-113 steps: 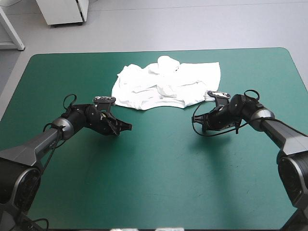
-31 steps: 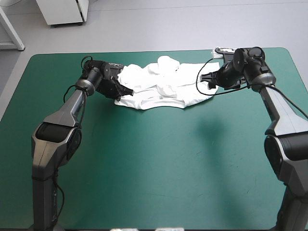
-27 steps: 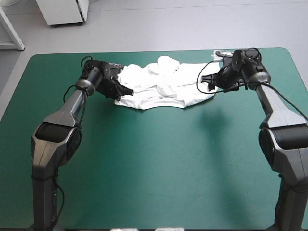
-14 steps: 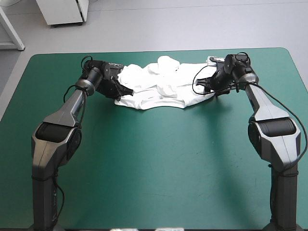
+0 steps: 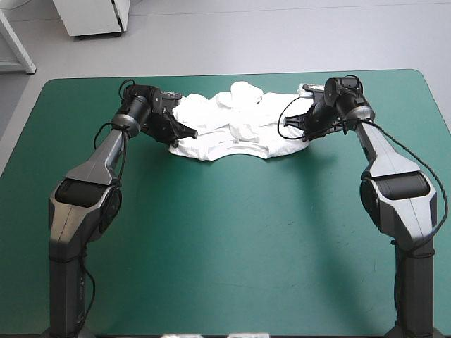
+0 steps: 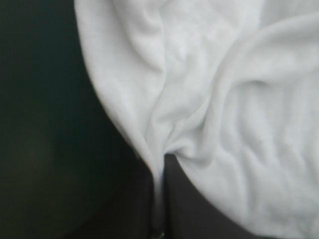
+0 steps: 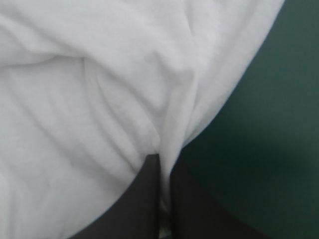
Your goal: Fold the cloth
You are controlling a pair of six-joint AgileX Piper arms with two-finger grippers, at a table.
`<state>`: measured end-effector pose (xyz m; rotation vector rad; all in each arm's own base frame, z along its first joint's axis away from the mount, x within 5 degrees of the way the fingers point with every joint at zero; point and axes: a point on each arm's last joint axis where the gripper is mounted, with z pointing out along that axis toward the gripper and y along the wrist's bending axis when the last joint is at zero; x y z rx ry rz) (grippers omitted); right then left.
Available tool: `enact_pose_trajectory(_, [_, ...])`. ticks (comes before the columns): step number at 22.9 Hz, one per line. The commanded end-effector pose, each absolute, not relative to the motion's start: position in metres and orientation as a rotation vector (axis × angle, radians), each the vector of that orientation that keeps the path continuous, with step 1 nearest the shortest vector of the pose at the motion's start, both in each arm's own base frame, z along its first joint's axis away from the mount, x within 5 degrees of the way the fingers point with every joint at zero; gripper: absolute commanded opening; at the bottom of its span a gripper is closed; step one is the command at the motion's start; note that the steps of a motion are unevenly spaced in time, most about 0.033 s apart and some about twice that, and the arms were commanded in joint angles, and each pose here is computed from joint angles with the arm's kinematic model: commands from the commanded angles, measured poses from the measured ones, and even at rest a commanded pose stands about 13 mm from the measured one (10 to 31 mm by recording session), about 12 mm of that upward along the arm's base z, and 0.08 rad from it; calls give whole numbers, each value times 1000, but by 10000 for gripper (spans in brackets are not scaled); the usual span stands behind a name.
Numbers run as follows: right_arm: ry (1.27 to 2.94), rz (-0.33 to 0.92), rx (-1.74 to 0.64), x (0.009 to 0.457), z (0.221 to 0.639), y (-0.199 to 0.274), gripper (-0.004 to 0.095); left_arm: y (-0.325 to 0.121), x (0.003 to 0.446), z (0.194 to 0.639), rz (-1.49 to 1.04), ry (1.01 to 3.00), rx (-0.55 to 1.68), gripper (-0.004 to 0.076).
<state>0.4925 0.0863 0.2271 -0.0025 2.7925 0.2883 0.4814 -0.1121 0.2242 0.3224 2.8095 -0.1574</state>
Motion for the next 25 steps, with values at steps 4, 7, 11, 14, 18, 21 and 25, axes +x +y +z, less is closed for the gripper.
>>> enact_pose_trajectory(4, [2421, 279, -73, 439, 393, 76, -17, -112, 448, 375, -217, 2467, 334, -10])
enact_pose_trajectory(7, [2264, 277, -119, 392, 459, 70, -17, -103, 406, 452, -225, 2285, 330, -10])
enact_pose_trajectory(11, [2017, 265, -156, 318, 536, 59, -17, -88, 342, 530, -243, 2043, 308, -10])
enact_pose_trajectory(14, [1854, 252, -177, 260, 578, 50, -17, -80, 289, 575, -295, 1877, 305, -10])
enact_pose_trajectory(18, [1704, 249, -195, 212, 607, 44, -17, -75, 245, 606, -354, 1728, 333, -10])
enact_pose_trajectory(21, [1580, 272, -212, 171, 627, 40, -17, -70, 205, 629, -391, 1592, 353, -10])
enact_pose_trajectory(25, [1427, 288, -232, 121, 649, 35, -17, -60, 147, 658, -433, 1390, 353, -10])
